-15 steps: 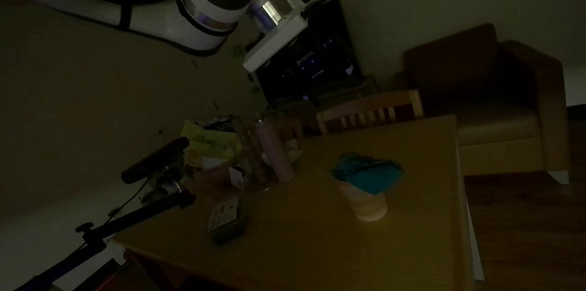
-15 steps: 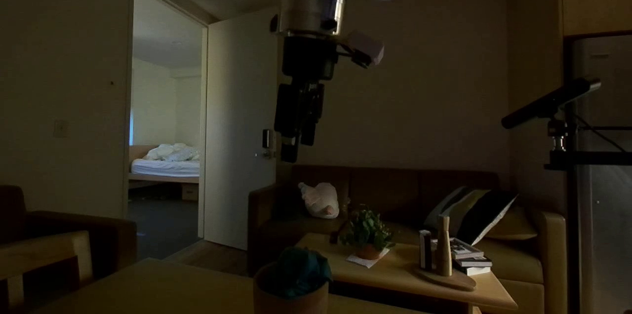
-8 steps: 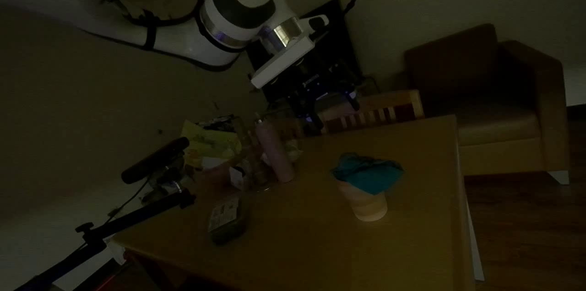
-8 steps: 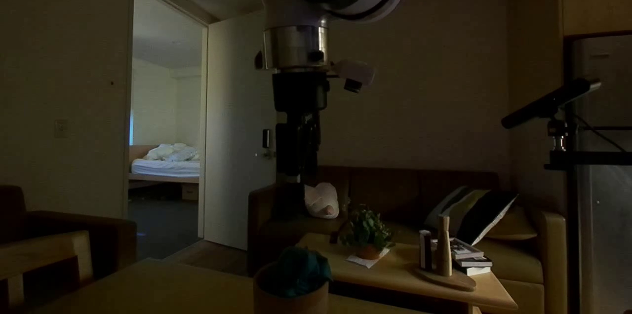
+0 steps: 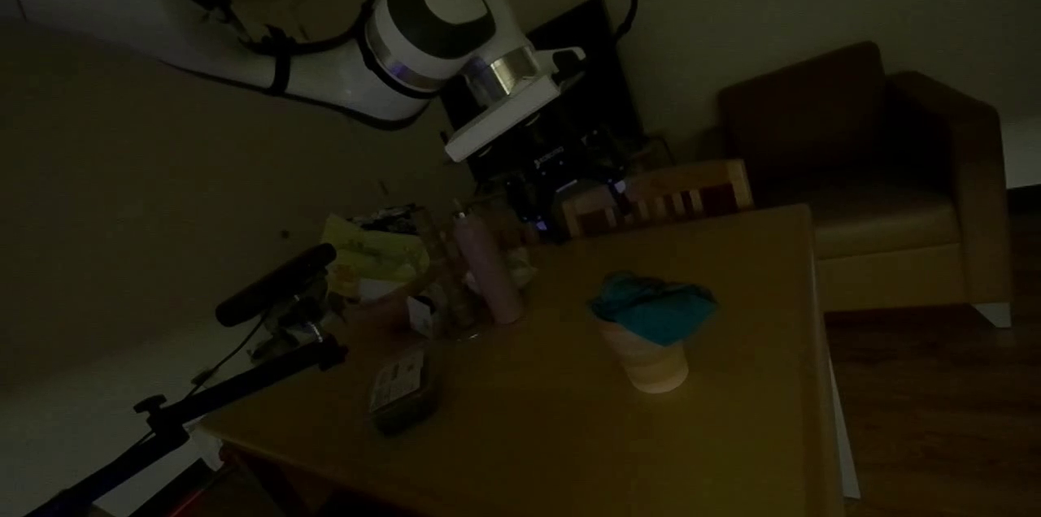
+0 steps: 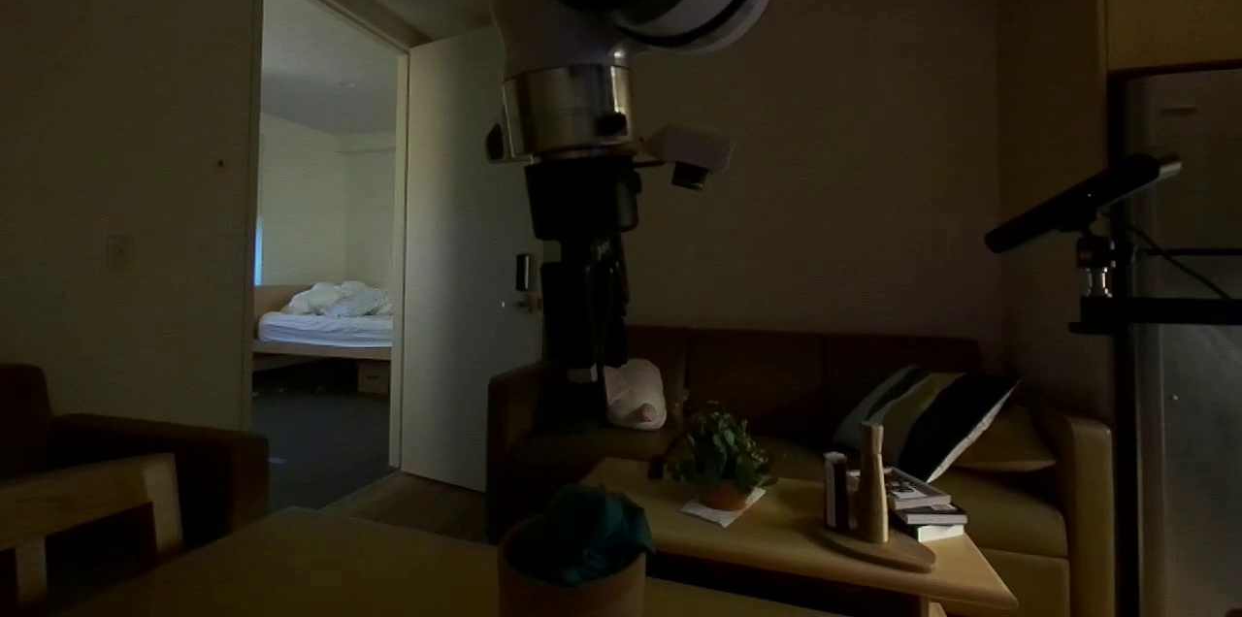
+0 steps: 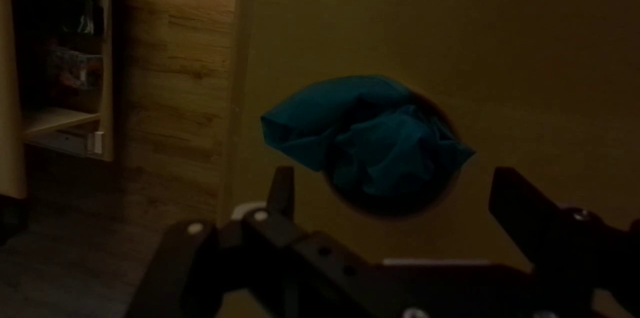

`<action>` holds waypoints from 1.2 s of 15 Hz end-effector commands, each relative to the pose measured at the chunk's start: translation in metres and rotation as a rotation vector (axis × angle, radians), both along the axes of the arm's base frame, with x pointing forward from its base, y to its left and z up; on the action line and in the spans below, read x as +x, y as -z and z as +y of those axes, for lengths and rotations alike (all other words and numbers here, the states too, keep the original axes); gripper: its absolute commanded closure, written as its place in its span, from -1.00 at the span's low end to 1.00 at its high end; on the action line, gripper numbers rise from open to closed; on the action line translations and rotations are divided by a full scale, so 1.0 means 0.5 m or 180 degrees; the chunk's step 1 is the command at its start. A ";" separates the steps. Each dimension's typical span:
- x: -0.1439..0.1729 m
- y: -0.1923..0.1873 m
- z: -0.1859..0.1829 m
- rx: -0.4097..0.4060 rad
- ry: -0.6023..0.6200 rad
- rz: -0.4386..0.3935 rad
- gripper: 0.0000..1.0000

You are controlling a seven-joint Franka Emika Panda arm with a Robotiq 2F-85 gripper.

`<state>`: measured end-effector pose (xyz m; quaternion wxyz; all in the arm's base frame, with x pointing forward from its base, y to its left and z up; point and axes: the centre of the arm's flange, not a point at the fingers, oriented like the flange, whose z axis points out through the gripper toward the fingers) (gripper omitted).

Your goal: Remove the blue cloth from the cup on the right and place it on the table

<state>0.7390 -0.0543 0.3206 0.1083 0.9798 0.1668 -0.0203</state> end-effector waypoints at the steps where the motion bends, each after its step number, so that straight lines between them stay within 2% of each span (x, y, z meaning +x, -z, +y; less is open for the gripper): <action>1: 0.000 0.000 0.000 0.0000 0.0001 0.0000 -1.00; 4: 0.007 0.008 0.001 -0.0002 -0.0016 0.0018 -1.00; 11: 0.047 0.128 -0.007 0.0104 -0.0025 0.0249 -1.00; 18: 0.086 0.194 -0.011 0.0085 0.0026 0.0177 -1.00</action>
